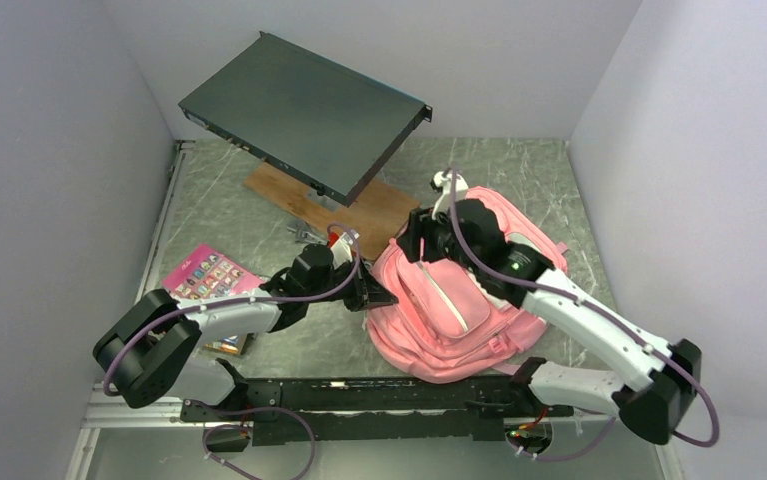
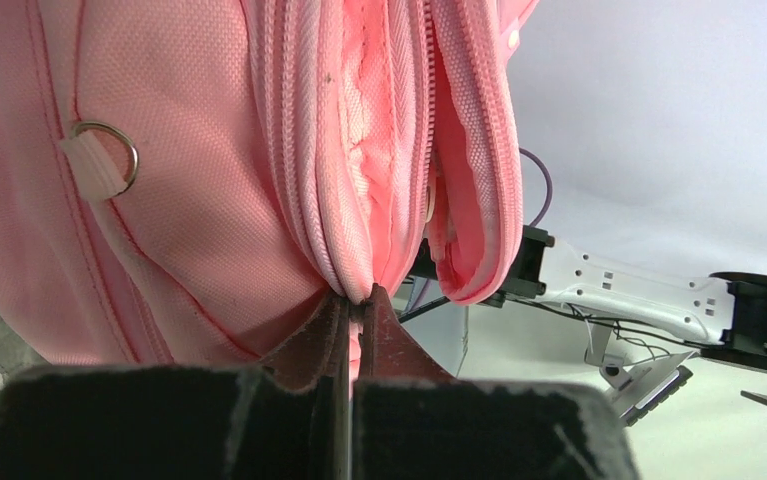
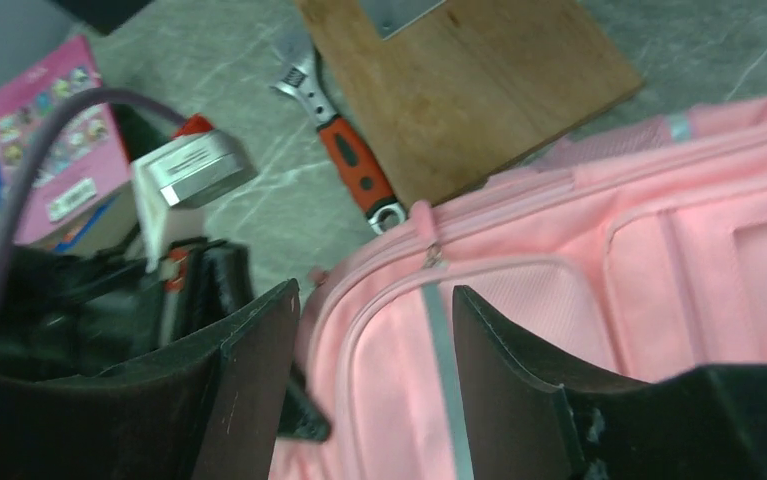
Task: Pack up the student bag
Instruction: Zip the student bag at the center of the board.
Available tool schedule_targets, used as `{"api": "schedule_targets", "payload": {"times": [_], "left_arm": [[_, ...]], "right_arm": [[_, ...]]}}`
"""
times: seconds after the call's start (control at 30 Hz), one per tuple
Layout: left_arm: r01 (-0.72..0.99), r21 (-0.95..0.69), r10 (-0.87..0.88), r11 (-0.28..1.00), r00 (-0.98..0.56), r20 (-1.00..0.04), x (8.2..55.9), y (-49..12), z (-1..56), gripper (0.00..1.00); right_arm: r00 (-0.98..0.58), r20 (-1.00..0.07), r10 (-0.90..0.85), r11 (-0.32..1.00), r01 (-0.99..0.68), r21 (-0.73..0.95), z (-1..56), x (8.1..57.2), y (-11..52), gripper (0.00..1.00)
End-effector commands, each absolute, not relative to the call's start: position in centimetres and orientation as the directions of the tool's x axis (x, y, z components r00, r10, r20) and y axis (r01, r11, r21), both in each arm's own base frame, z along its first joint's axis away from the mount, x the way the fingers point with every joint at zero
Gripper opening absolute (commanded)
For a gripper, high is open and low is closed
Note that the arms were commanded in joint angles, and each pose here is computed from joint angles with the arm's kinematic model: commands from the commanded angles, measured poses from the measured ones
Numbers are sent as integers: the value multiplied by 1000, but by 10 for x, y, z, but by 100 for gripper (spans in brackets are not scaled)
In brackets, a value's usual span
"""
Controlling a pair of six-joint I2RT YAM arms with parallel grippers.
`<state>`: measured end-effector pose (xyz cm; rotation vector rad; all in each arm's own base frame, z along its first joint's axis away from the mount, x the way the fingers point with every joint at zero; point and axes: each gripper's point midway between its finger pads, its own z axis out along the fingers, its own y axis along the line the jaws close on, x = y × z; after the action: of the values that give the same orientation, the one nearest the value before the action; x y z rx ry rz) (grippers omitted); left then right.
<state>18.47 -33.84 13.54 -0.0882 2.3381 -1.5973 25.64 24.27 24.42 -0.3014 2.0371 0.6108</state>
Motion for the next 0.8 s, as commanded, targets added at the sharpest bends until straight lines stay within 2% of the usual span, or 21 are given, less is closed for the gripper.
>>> {"api": "schedule_targets", "payload": {"times": [0.0,0.1,0.33,0.47,0.7,0.73,0.77], "left_arm": [[277,-935,-176,220,-932,-317,174,-349,191,0],[280,-934,-168,222,-932,-320,174,-350,190,0],[287,-939,-148,190,-937,-317,172,-354,192,0],[291,-940,-143,176,-938,-317,172,-355,194,0],[308,-933,-143,186,-931,-336,172,-354,197,0],[310,-932,-143,189,-930,-338,172,-354,197,0],[312,-930,-143,194,-929,-341,172,-353,197,0]], "right_arm": [[-457,-884,-97,810,-552,196,246,287,255,59],[-466,-874,-140,767,-609,202,233,302,266,54],[-429,-863,-266,646,-744,171,202,318,289,54],[-445,-838,-316,629,-759,166,187,329,295,52],[-461,-801,-381,612,-775,154,163,329,293,34],[-464,-797,-386,611,-776,156,162,328,292,34],[-468,-793,-389,613,-775,156,161,327,291,40]]}}
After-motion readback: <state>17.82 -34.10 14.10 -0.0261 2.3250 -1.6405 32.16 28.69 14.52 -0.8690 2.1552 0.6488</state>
